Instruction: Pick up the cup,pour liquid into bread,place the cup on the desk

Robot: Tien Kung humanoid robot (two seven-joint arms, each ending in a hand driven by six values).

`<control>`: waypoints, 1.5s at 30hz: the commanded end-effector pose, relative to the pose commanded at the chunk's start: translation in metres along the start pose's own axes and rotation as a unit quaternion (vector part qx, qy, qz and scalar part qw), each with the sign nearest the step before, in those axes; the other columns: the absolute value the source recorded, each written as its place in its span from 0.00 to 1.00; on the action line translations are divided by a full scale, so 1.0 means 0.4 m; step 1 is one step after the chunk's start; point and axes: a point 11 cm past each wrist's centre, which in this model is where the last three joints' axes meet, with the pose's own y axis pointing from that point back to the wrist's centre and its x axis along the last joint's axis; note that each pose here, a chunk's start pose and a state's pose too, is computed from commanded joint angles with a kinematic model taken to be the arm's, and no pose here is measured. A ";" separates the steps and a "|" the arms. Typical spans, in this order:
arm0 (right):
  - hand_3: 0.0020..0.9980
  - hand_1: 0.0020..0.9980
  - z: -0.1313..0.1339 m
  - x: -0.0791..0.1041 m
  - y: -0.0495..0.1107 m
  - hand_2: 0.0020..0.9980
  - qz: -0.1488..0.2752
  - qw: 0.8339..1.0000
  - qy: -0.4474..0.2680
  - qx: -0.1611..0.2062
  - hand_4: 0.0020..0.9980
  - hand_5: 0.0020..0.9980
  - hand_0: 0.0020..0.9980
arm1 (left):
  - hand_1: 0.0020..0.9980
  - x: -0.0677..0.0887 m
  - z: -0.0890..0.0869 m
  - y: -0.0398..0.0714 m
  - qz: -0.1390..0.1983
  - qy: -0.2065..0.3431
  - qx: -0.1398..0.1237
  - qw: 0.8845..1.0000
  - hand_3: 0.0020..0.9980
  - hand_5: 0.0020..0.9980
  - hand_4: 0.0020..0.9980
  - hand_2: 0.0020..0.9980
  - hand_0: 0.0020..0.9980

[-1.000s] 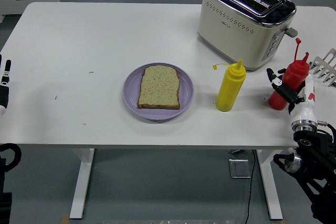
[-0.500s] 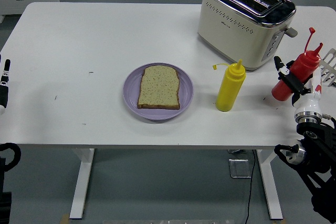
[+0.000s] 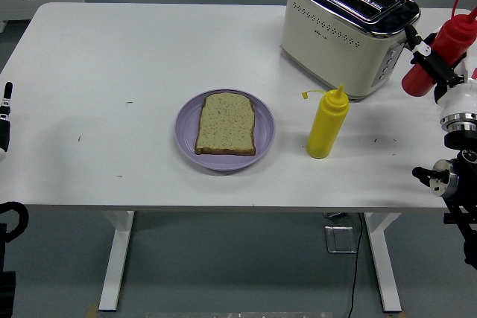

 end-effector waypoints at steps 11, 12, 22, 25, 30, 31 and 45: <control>0.08 0.00 -0.216 -0.102 -0.089 0.07 -0.043 0.973 0.171 0.148 0.86 0.30 0.00 | 0.76 0.000 0.004 -0.001 0.000 0.001 -0.003 1.000 0.69 1.00 0.56 0.75 0.79; 0.08 0.00 -0.232 -0.121 -0.092 0.07 -0.050 0.968 0.189 0.160 0.86 0.30 0.00 | 0.76 0.000 0.005 -0.001 0.000 0.001 -0.003 1.000 0.69 1.00 0.56 0.75 0.79; 0.08 0.00 -0.283 -0.265 -0.097 0.06 -0.111 0.898 0.358 0.230 0.85 0.31 0.00 | 0.76 0.003 0.004 0.001 0.001 0.000 -0.002 1.000 0.69 1.00 0.56 0.75 0.79; 0.08 0.00 -0.294 -0.298 -0.108 0.06 -0.120 0.863 0.422 0.252 0.85 0.31 0.00 | 0.76 0.004 0.003 0.002 0.002 0.000 -0.002 1.000 0.69 1.00 0.56 0.75 0.79; 0.08 0.00 -0.307 -0.329 -0.125 0.06 -0.127 0.797 0.518 0.284 0.84 0.32 0.00 | 0.76 0.008 0.003 0.004 0.004 -0.001 -0.002 1.000 0.69 1.00 0.56 0.75 0.79; 0.08 0.00 -0.305 -0.334 -0.135 0.06 -0.132 0.777 0.547 0.284 0.84 0.32 0.00 | 0.76 0.009 0.004 0.004 0.004 -0.001 -0.002 1.000 0.69 1.00 0.56 0.75 0.79; 0.08 0.00 -0.314 -0.409 -0.151 0.06 -0.200 0.625 0.685 0.315 0.83 0.33 0.00 | 0.76 0.012 0.011 0.004 0.006 0.000 -0.006 1.000 0.69 1.00 0.56 0.75 0.79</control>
